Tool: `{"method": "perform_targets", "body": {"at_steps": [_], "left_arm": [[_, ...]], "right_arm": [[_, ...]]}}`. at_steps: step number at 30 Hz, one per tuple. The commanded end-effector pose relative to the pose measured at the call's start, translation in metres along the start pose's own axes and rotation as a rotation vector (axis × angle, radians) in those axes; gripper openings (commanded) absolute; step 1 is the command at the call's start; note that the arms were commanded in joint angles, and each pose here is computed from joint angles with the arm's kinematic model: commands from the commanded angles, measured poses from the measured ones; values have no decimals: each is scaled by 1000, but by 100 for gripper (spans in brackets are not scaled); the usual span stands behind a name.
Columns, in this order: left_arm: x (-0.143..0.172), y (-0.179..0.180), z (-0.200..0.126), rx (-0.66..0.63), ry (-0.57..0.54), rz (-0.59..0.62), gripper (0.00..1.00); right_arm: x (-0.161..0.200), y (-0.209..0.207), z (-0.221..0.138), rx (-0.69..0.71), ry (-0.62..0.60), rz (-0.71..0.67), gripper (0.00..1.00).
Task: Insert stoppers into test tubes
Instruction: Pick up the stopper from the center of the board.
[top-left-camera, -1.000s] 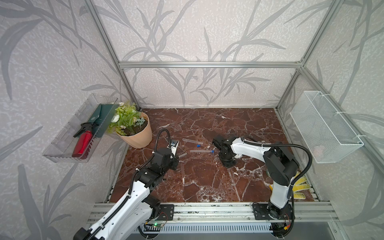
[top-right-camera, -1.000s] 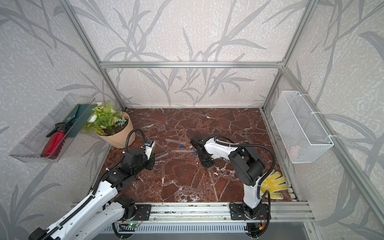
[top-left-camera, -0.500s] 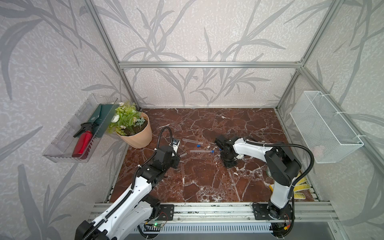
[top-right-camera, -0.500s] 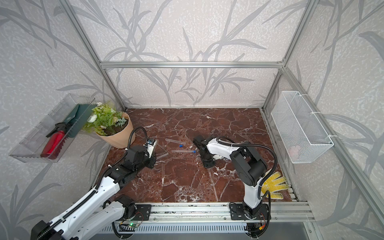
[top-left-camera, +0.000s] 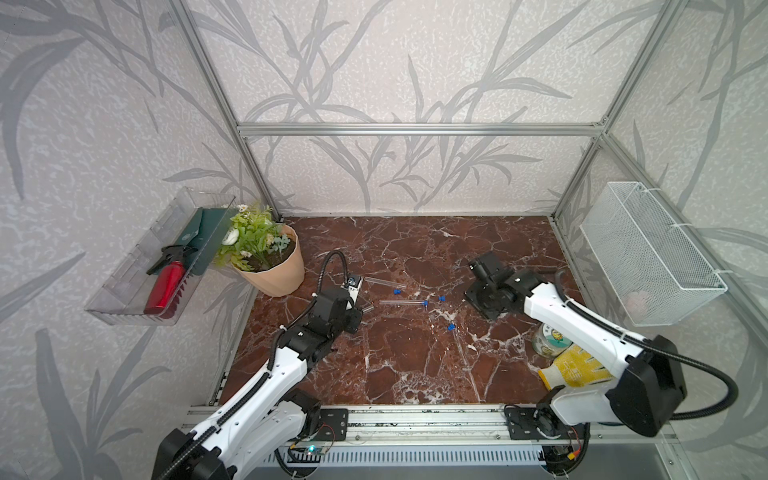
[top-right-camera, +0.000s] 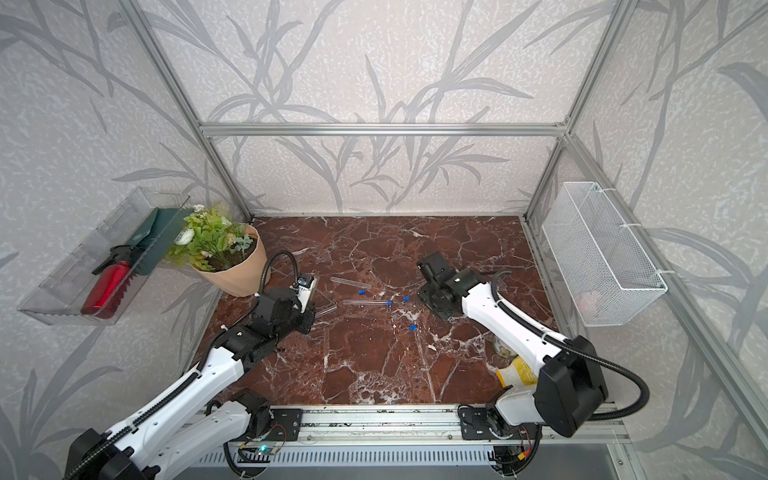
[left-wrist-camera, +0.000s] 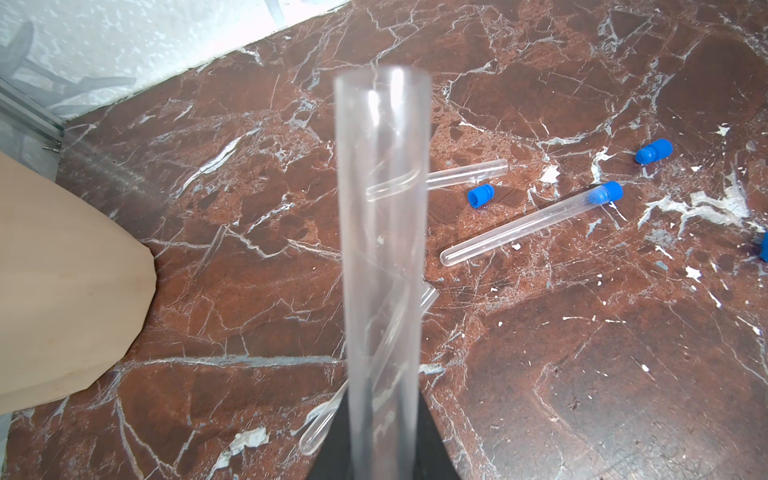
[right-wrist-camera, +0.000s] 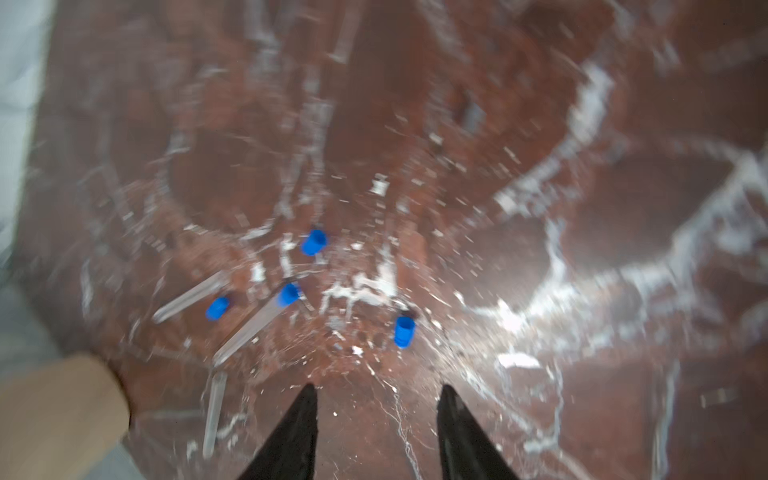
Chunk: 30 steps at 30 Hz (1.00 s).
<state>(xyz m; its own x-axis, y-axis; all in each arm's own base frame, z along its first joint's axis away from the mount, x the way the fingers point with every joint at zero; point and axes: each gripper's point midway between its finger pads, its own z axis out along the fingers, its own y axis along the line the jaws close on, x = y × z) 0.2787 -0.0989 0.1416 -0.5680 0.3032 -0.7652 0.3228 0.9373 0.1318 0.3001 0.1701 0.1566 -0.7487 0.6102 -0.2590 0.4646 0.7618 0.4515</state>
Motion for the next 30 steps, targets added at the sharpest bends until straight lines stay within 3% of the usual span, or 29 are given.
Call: {"method": "perform_targets", "body": {"at_steps": [1,4,7,10,14,22,30], "left_arm": [[-15,0,-2,6,-49,4,0],[-15,0,-1,6,-51,12,0],[-15,0,-1,7,-57,15,0],[-16,0,-1,10,-59,18,0],[-14,1,-2,0,-64,11,0],[-11,4,-6,-10,-68,1,0],[-11,5,-4,-15,-64,7,0]], "right_arm": [[-13,75,-26,-402,-118,-839,45],[49,74,-46,-685,-36,-1532,46],[75,30,-24,-663,2,-2052,58],[83,-8,1,-578,236,-2361,58],[88,-21,19,-564,429,-2481,57],[103,-22,62,-587,467,-2510,54],[100,-38,100,-488,516,-2517,48]]}}
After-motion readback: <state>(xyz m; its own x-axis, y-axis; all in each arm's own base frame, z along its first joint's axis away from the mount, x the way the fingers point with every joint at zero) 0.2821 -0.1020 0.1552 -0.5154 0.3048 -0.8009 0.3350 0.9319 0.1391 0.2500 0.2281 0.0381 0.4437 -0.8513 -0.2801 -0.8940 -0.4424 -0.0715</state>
